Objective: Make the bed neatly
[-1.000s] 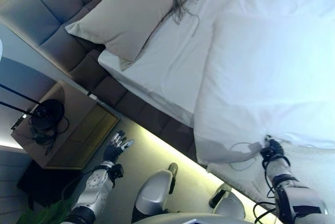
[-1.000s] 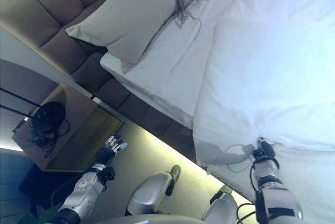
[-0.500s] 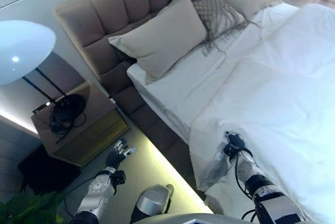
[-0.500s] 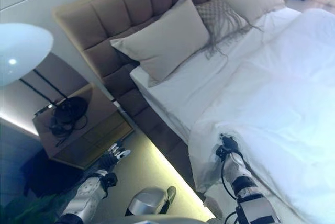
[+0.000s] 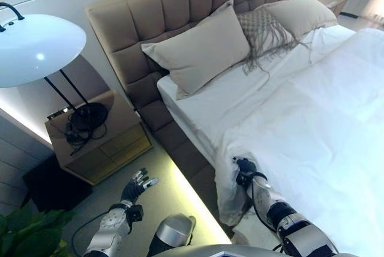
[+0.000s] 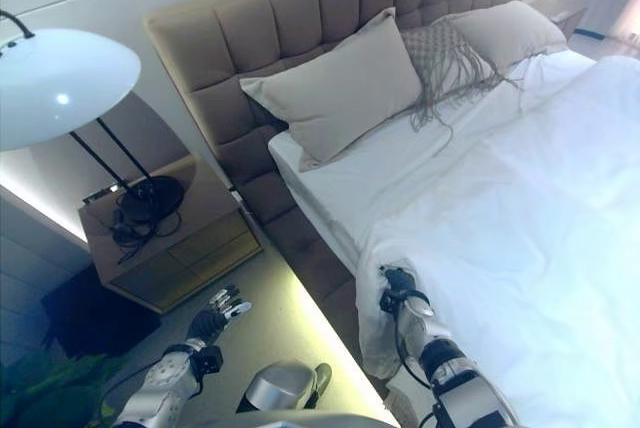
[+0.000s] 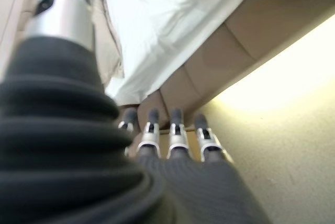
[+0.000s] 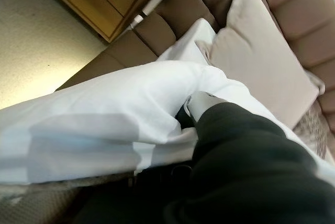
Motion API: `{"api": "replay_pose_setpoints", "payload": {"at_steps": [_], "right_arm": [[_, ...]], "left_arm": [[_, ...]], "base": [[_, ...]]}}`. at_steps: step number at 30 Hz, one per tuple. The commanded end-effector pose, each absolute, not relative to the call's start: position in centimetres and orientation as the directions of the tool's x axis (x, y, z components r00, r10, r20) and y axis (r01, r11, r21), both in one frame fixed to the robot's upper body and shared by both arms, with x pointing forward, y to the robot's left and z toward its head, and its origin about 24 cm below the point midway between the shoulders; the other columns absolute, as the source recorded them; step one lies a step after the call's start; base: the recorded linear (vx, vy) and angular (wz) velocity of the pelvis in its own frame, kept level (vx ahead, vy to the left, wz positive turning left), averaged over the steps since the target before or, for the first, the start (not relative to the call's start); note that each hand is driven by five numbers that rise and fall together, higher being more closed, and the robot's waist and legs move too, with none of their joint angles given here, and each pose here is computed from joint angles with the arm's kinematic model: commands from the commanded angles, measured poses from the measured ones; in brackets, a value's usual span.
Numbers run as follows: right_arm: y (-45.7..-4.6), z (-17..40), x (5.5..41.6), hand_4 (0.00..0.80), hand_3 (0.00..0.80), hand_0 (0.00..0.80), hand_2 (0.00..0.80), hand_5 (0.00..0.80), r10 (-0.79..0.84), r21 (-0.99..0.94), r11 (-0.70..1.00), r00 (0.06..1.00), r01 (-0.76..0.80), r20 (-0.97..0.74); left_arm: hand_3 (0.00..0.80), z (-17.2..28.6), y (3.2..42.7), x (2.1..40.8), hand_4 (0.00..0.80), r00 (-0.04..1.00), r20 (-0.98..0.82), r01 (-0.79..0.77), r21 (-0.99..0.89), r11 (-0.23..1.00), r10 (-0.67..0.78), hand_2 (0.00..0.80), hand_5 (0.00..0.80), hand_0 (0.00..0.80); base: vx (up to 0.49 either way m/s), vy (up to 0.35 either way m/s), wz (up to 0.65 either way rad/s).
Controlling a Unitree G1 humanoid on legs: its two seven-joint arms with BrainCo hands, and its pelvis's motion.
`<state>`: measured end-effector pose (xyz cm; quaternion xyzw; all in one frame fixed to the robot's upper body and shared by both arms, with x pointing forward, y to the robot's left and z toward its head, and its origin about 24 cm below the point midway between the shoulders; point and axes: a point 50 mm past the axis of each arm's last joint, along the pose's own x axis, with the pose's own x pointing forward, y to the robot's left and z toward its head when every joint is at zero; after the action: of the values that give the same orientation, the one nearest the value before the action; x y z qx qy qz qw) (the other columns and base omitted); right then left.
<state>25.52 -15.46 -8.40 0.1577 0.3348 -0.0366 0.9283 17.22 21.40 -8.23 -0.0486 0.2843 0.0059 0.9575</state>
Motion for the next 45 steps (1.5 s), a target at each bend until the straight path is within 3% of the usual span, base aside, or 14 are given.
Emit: {"api": "replay_pose_setpoints", "payload": {"at_steps": [1, 15, 20, 21, 23, 24, 26, 33, 38, 45], "right_arm": [[-10.4, -3.0, 29.8, 0.8, 0.8, 0.8, 0.8, 0.8, 0.286, 0.324, 0.933, 0.871, -0.158, -0.4], [-5.1, -1.9, 30.2, 0.8, 0.8, 0.8, 0.8, 0.8, 0.45, 0.294, 0.889, 0.788, -0.351, -0.421], [-4.4, -2.0, 29.8, 0.8, 0.8, 0.8, 0.8, 0.8, 0.444, 0.303, 0.891, 0.79, -0.338, -0.424], [-4.6, -2.0, 29.9, 0.653, 0.653, 0.653, 0.653, 0.653, 0.434, 0.309, 0.895, 0.793, -0.323, -0.427], [-4.7, -1.9, 30.1, 0.216, 0.216, 0.216, 0.216, 0.216, 0.425, 0.311, 0.898, 0.796, -0.311, -0.43], [-4.8, -1.9, 30.1, 0.182, 0.182, 0.182, 0.182, 0.182, 0.425, 0.313, 0.898, 0.796, -0.311, -0.43], [-4.8, -1.8, 30.2, 0.0, 0.0, 0.0, 0.0, 0.0, 0.425, 0.315, 0.897, 0.799, -0.309, -0.427], [-5.7, -2.6, 30.0, 0.0, 0.0, 0.0, 0.0, 0.0, 0.374, 0.307, 0.92, 0.787, -0.245, -0.49], [-8.0, -6.1, 27.4, 0.0, 0.0, 0.0, 0.0, 0.0, 0.324, 0.276, 0.944, 0.682, -0.183, -0.656], [-10.4, -9.0, 23.9, 0.0, 0.0, 0.0, 0.0, 0.0, 0.306, 0.36, 0.932, 0.636, -0.048, -0.709]], "left_arm": [[0.0, -6.7, 21.6, 18.8, 0.0, 0.875, -0.483, -0.006, -0.071, 0.997, -0.029, 0.0, 0.0, 0.0], [0.0, -8.9, 22.6, 15.1, 0.0, 0.82, -0.572, -0.052, -0.048, 0.998, 0.015, 0.0, 0.0, 0.0], [0.0, -8.7, 22.7, 15.1, 0.0, 0.822, -0.57, -0.039, -0.042, 0.998, 0.008, 0.0, 0.0, 0.0], [0.0, -8.7, 22.7, 15.0, 0.0, 0.821, -0.571, -0.036, -0.039, 0.999, 0.007, 0.0, 0.0, 0.0], [0.0, -8.7, 22.8, 15.0, 0.0, 0.82, -0.572, -0.035, -0.036, 0.999, 0.008, 0.0, 0.0, 0.0], [0.0, -8.7, 22.8, 15.0, 0.0, 0.82, -0.573, -0.034, -0.035, 0.999, 0.008, 0.0, 0.0, 0.0], [0.0, -8.7, 22.8, 15.0, 0.0, 0.819, -0.573, -0.036, -0.033, 0.999, 0.011, 0.0, 0.0, 0.0], [0.0, -8.8, 22.9, 15.0, 0.0, 0.817, -0.576, -0.034, -0.035, 0.999, 0.007, 0.0, 0.0, 0.0], [0.0, -8.7, 23.1, 15.1, 0.0, 0.814, -0.581, -0.025, -0.015, 1.0, 0.011, 0.0, 0.0, 0.0], [0.0, -8.2, 23.3, 15.9, 0.0, 0.832, -0.553, -0.047, 0.002, 0.999, 0.04, 0.0, 0.0, 0.0]], "base": [[0.057, 0.1, 0.21], [0.047, 0.092, 0.24], [0.004, 0.002, 0.01], [0.007, -0.032, -0.01], [0.007, -0.041, -0.02], [0.005, -0.046, -0.04], [0.008, -0.044, -0.03], [-0.001, -0.017, -0.01], [-0.014, -0.073, -0.01], [-0.025, -0.081, -0.14]]}}
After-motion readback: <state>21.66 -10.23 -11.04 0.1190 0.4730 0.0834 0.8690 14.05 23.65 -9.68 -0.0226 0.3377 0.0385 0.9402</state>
